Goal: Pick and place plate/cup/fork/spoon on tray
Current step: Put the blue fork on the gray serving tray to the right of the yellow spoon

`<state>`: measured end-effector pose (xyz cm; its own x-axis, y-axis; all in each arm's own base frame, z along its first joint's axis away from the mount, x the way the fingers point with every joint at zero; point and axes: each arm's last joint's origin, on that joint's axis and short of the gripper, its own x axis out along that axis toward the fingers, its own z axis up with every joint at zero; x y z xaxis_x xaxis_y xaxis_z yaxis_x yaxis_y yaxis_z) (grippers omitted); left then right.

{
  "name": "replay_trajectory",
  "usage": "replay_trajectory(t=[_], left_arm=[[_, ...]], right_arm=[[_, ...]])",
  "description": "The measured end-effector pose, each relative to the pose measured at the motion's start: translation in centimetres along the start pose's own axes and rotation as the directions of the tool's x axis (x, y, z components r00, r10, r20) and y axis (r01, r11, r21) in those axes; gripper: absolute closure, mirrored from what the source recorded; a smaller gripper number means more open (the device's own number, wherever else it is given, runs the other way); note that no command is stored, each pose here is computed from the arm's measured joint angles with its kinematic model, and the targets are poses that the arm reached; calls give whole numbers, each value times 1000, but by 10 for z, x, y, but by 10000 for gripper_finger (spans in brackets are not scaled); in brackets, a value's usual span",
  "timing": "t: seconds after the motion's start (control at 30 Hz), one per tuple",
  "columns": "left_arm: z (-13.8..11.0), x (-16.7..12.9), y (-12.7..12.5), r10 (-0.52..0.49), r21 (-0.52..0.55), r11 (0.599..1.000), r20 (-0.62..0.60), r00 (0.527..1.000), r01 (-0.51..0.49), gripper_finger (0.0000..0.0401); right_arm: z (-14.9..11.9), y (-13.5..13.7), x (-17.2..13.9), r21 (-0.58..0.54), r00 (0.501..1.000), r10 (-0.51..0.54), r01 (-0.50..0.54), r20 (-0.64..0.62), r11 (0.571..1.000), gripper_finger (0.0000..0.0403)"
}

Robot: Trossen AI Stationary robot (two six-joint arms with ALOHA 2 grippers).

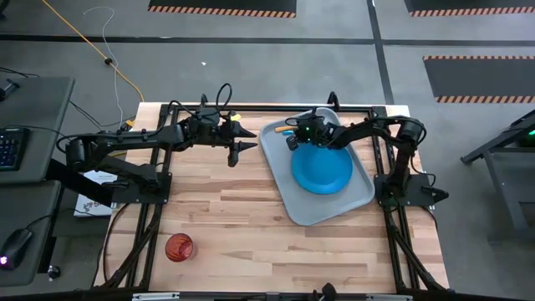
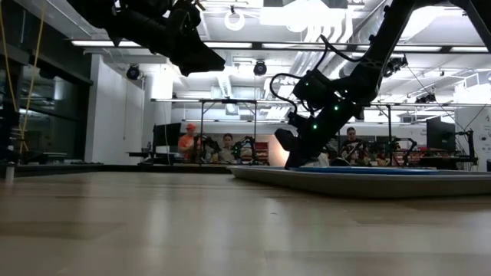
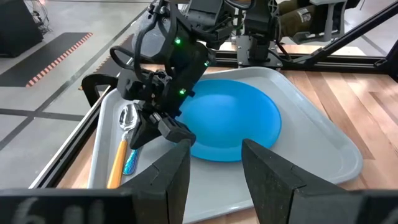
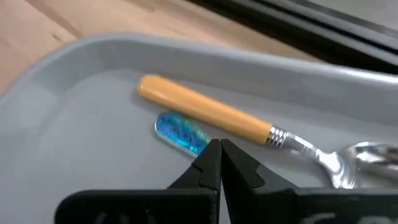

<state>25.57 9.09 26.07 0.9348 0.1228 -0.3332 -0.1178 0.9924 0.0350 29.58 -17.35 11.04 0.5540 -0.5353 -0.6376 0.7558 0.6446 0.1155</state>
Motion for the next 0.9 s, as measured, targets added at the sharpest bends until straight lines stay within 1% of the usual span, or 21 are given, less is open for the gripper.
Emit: replay_trajectory(t=[0.57,0.77,0.9], left_arm=[[0,0,0,0,0,1000,0,1000,0,268],[0,0,0,0,0,1000,0,1000,0,268],[0,0,0,0,0,1000,0,1000,0,268]], right_arm=[[-3,-2,0,-14,999,-23,22,-31,1000,403],[-4,-2,0,-58,999,-3,0,-52,998,403],[-4,0,0,-85,997,46,-51,-60,995,403]])
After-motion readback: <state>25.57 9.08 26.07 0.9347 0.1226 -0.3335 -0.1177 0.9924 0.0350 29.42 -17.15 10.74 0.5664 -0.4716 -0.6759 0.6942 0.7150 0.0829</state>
